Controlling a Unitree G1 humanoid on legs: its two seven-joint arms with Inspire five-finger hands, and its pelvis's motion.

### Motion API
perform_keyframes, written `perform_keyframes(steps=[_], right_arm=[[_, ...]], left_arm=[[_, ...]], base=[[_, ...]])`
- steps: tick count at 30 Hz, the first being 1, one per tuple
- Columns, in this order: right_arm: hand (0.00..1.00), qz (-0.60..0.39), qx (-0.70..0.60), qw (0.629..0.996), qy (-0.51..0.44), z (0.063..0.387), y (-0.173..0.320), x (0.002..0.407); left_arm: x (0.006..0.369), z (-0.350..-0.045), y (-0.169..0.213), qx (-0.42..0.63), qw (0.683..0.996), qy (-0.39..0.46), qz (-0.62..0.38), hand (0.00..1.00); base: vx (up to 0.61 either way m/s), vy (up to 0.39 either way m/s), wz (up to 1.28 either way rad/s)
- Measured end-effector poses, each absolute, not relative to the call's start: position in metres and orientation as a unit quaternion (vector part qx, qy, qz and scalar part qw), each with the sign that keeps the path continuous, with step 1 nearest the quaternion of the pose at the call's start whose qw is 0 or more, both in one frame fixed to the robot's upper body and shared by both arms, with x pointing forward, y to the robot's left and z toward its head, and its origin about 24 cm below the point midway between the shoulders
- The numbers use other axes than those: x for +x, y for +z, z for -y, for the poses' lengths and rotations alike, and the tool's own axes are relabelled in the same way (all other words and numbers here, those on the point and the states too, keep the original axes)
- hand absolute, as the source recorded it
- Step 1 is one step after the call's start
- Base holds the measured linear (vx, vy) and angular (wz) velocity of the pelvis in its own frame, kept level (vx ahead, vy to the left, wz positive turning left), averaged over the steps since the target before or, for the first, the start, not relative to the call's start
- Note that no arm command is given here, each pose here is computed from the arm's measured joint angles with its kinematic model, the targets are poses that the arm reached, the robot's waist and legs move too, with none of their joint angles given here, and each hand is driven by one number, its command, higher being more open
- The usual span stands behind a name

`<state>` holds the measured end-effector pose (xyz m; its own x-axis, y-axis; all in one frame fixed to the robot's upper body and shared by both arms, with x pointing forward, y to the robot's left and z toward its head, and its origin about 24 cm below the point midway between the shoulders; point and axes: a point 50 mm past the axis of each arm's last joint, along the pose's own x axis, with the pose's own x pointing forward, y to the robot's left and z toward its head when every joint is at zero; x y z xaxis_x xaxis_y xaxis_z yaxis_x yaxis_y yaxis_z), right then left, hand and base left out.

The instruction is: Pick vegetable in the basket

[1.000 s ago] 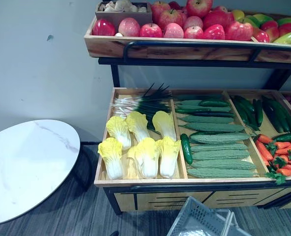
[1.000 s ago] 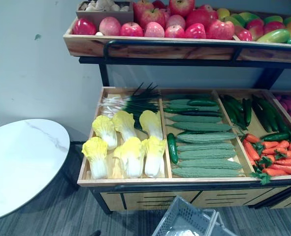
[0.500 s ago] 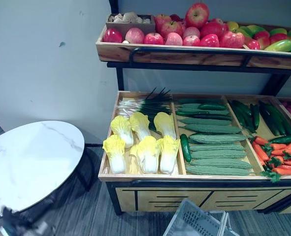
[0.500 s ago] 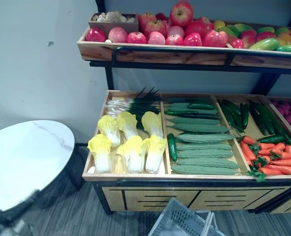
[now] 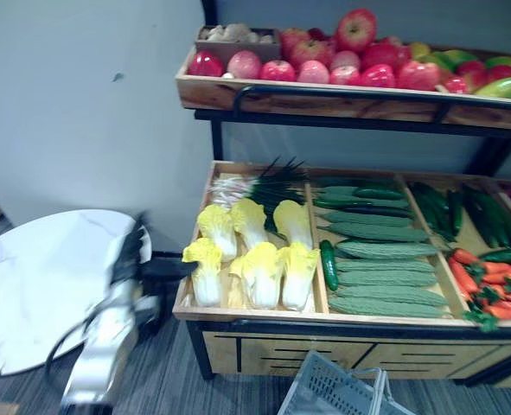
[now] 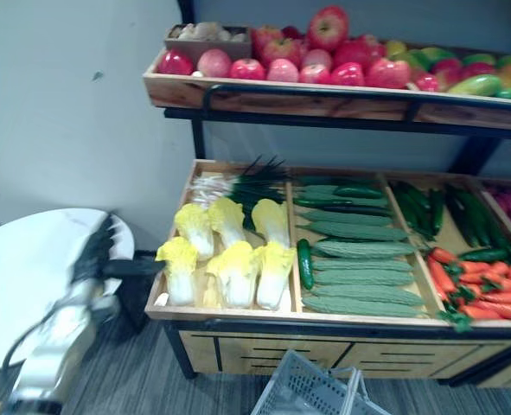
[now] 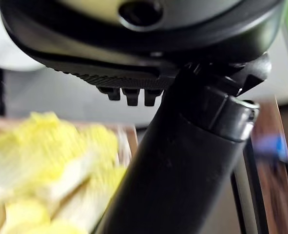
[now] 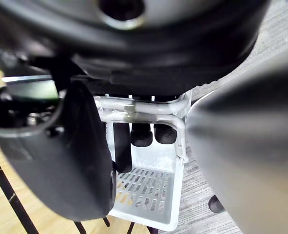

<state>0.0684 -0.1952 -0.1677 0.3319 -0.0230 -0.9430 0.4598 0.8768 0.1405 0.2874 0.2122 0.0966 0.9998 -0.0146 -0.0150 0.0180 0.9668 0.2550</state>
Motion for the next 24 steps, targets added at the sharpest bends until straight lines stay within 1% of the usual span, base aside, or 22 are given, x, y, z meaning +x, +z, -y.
perform_keyframes(steps=[1, 3, 5, 15, 20, 24], right_arm=[[0.00, -0.553, 0.198, 0.795, -0.151, 0.195, -0.167, 0.070], [0.00, -0.547, 0.204, 0.797, -0.152, 0.196, -0.166, 0.071], [0.00, -0.546, 0.205, 0.797, -0.156, 0.198, -0.166, 0.070], [0.00, -0.548, 0.201, 0.792, -0.176, 0.210, -0.166, 0.063], [0.00, -0.546, 0.203, 0.791, -0.185, 0.213, -0.165, 0.061], [0.00, -0.546, 0.204, 0.791, -0.186, 0.213, -0.166, 0.061]], left_arm=[[0.294, -0.201, 0.103, 0.129, 0.991, -0.026, 0.003, 1.00], [0.301, -0.190, 0.111, 0.127, 0.991, -0.039, 0.014, 1.00], [0.305, -0.186, 0.117, 0.135, 0.990, -0.042, 0.023, 1.00], [0.314, -0.189, 0.112, 0.188, 0.982, -0.007, -0.005, 1.00], [0.326, -0.193, 0.123, 0.228, 0.973, 0.041, 0.006, 1.00], [0.327, -0.190, 0.119, 0.262, 0.963, 0.059, 0.002, 1.00]], base=[[-0.09, 0.027, -0.42], [-0.08, 0.013, -0.38], [-0.07, -0.017, -0.17], [-0.06, -0.020, 0.01], [-0.03, 0.002, -0.02], [-0.01, -0.004, 0.00]])
